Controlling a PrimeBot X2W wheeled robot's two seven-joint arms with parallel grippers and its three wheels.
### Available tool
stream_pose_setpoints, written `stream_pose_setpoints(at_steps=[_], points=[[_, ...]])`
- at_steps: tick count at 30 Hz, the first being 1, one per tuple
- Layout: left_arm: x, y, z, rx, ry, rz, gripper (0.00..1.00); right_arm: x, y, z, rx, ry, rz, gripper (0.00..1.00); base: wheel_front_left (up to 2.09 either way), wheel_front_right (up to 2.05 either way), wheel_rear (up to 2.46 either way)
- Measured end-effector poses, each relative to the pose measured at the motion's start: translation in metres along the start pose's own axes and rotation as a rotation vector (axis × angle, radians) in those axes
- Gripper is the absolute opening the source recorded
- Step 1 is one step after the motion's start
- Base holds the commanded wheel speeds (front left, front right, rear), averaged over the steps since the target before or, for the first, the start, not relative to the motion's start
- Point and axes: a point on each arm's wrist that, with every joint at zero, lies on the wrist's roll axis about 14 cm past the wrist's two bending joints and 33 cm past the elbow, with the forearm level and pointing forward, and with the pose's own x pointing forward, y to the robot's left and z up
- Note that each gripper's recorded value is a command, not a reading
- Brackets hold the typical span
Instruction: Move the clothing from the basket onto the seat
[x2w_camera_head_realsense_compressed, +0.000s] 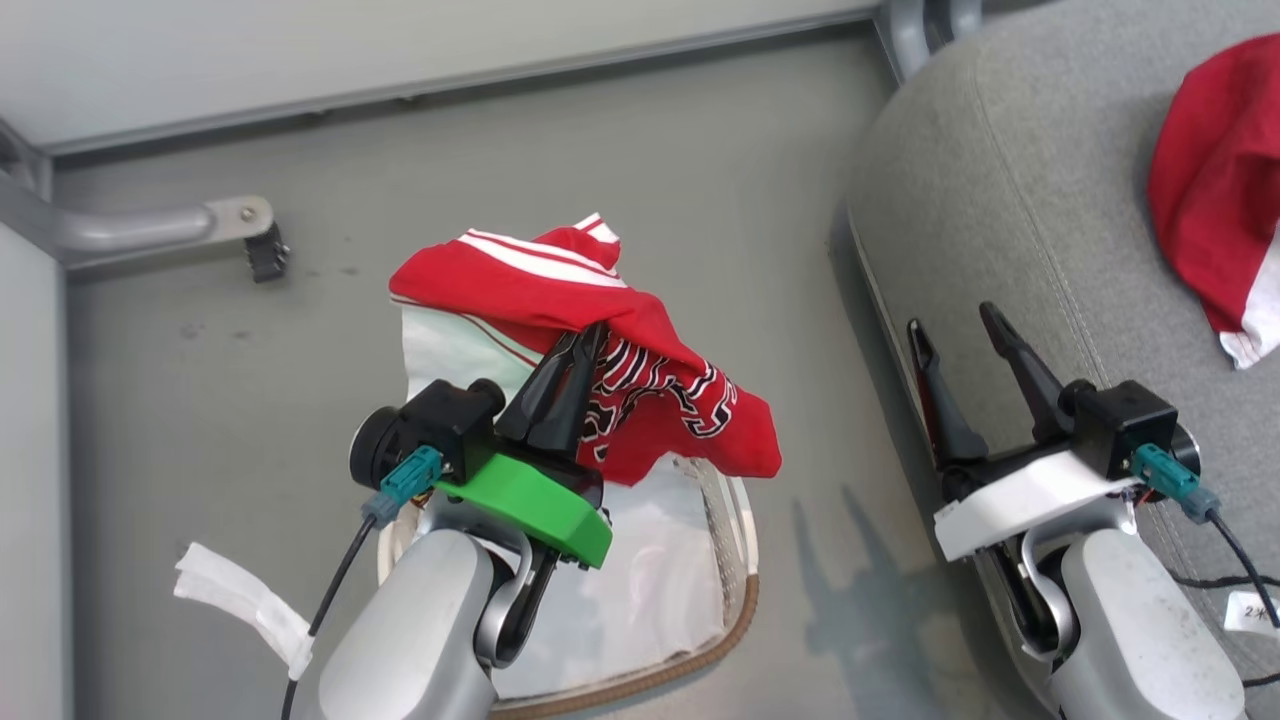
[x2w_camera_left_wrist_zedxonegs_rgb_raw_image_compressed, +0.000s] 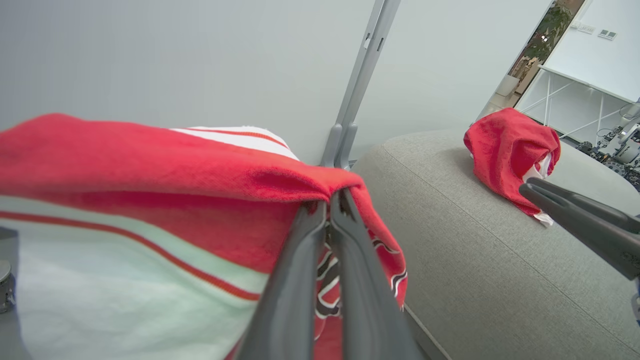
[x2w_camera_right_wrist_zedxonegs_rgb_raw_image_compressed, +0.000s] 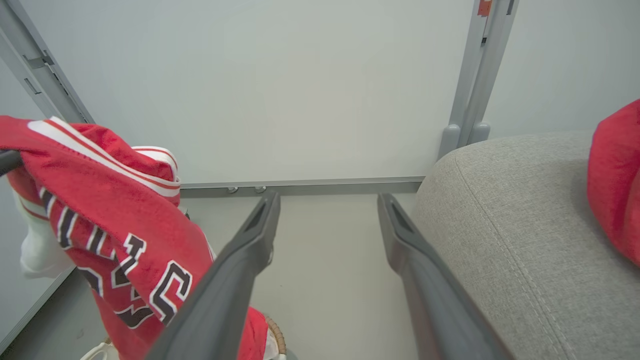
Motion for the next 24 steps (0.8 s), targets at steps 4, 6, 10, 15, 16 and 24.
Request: stream_pose_setpoints(at_steps=[4,6,10,15,16,24], points=[[-0.012,0.001,0.021,0.029,-0.049,0.028,0.00,-0.007,0.012,0.006,0.022,-0.015,0.021,1.00,0.00,0.00,0.00],[-0.017,0.000,0.033,0.044,-0.076,0.035,0.00,-0.011,0.017,0.007,0.032,-0.017,0.029,1.00,0.00,0.00,0.00],[-0.028,-0.003,0.058,0.071,-0.141,0.050,0.00,-0.019,0.027,0.011,0.052,-0.030,0.044,1.00,0.00,0.00,0.00],[-0.042,-0.009,0.083,0.108,-0.207,0.062,0.00,-0.031,0.039,0.013,0.074,-0.034,0.061,1.00,0.00,0.00,0.00],[-0.045,-0.009,0.088,0.114,-0.219,0.067,0.00,-0.034,0.041,0.012,0.081,-0.033,0.065,1.00,0.00,0.00,0.00],[-0.066,-0.017,0.115,0.147,-0.297,0.082,0.00,-0.047,0.068,0.011,0.094,-0.027,0.131,1.00,0.00,0.00,0.00]])
